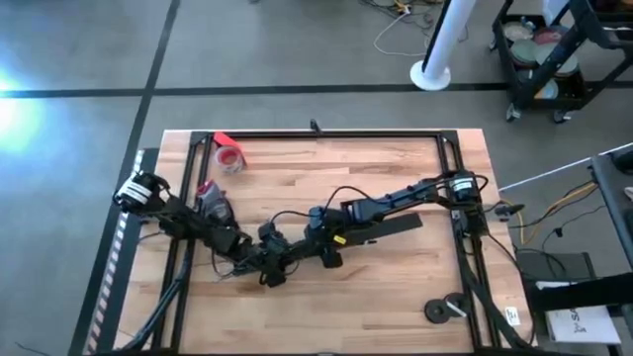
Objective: Ziptie cables
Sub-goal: Close the black cable duct
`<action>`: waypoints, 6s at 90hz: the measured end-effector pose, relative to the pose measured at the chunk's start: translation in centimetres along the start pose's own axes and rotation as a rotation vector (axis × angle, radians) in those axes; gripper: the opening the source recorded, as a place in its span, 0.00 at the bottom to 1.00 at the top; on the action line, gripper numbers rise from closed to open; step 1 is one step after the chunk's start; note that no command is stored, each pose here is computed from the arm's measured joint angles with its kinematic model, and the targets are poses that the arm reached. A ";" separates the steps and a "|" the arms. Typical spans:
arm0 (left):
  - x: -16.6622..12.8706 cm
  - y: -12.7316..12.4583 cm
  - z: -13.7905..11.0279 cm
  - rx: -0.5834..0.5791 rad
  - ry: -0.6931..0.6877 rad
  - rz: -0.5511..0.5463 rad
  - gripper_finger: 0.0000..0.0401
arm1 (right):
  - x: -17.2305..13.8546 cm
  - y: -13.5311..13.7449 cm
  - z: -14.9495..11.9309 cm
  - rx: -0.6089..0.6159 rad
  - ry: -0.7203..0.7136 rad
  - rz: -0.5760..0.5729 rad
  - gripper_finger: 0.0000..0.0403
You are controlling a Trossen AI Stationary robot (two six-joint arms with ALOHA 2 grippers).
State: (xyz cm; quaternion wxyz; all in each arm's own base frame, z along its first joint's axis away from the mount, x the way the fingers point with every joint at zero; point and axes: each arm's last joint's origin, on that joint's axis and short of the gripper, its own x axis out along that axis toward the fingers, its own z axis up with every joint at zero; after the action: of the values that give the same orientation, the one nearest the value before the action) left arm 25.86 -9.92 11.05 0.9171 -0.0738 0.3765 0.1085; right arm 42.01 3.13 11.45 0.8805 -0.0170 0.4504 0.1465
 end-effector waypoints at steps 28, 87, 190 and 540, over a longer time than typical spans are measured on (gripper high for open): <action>1.1 -0.4 -0.2 0.024 0.035 0.019 0.57 | 0.2 0.8 -0.1 -0.105 -0.003 0.081 0.57; 1.1 -0.6 0.1 0.024 -0.036 0.010 0.56 | 0.1 0.9 0.0 -0.019 -0.011 0.063 0.58; 1.6 -0.4 3.0 0.127 -0.088 0.060 0.57 | 0.3 0.7 0.8 0.013 -0.036 -0.029 0.56; -2.6 -0.6 3.9 0.078 -0.065 -0.025 0.62 | -0.2 0.8 2.2 -0.051 -0.058 0.009 0.58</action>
State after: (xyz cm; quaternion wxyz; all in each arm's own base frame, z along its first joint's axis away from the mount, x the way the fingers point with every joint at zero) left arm 26.87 -10.02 15.64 0.9323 -0.0391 0.3495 0.0844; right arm 43.40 4.16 12.95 0.8918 -0.0332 0.4210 0.1624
